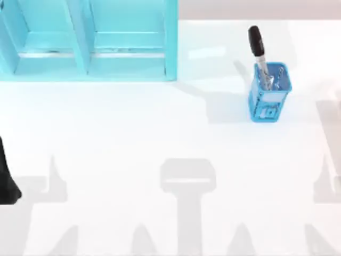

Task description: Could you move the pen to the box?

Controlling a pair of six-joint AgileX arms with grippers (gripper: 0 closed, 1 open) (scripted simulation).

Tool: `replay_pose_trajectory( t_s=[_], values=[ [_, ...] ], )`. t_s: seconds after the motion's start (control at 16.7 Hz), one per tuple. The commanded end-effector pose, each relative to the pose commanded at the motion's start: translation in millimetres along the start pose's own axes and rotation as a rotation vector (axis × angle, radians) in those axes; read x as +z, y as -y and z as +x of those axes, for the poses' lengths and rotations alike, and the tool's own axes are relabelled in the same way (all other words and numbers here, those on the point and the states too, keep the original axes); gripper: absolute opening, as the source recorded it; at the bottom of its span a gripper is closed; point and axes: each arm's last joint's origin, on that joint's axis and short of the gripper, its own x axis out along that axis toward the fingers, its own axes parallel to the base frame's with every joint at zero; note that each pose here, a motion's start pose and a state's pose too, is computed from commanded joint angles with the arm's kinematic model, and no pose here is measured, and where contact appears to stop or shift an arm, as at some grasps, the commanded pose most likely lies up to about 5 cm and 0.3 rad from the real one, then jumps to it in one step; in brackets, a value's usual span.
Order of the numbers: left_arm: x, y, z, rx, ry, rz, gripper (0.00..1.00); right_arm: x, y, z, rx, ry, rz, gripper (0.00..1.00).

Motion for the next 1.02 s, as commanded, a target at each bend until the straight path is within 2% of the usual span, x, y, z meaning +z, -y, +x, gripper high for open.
replay_pose_trajectory(
  t_s=[0.24,0.48,0.78,1.02],
  values=[
    [0.0,0.0,0.0,0.0,0.0,0.0,1.0,7.1,-0.1,0.3,0.013,-0.005,-0.009,1.0],
    [0.0,0.0,0.0,0.0,0.0,0.0,1.0,42.4,-1.3,8.4,0.093,-0.059,-0.056,1.0],
    [0.0,0.0,0.0,0.0,0.0,0.0,1.0,85.2,-3.7,62.1,0.29,-0.264,-0.124,1.0],
    [0.0,0.0,0.0,0.0,0.0,0.0,1.0,80.5,-4.7,140.7,0.496,-0.484,-0.125,1.0]
  ],
)
